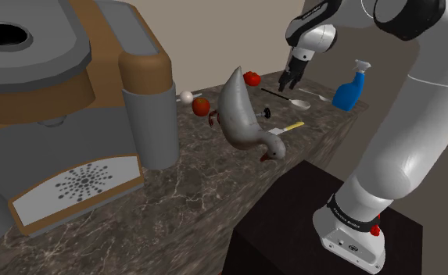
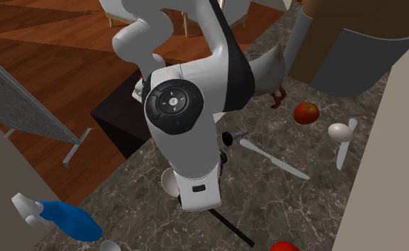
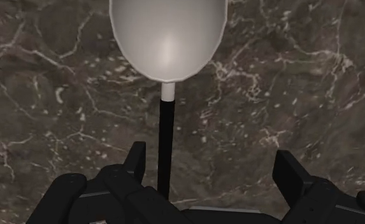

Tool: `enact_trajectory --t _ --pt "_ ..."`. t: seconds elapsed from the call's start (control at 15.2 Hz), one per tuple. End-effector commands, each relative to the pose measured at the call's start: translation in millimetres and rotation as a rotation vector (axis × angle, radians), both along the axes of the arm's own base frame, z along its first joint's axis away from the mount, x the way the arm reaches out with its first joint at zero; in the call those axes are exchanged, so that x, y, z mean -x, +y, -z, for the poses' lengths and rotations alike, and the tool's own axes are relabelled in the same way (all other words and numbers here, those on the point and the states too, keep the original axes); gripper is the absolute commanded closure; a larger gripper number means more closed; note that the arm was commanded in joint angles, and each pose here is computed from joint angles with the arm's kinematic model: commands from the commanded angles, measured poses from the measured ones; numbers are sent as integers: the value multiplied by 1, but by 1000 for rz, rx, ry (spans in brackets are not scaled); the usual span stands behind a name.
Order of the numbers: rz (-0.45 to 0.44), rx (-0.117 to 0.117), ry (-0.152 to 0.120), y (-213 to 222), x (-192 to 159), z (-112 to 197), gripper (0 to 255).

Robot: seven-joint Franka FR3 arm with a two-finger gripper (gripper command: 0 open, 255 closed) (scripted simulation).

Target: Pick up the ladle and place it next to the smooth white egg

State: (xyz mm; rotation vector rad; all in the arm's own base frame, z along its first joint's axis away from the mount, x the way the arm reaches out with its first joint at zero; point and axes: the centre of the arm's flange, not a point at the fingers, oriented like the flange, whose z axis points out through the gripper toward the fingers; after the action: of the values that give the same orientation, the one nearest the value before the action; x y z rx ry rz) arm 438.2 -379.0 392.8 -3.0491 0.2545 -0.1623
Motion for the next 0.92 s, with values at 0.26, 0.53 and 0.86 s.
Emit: enact_trajectory --t 0.26,0.53,0.86 --pt "18 -8 -13 -35 -13 31 0" --pt "18 -8 -13 -34 -15 51 0" --pt "18 -8 -13 -33 -16 60 0"
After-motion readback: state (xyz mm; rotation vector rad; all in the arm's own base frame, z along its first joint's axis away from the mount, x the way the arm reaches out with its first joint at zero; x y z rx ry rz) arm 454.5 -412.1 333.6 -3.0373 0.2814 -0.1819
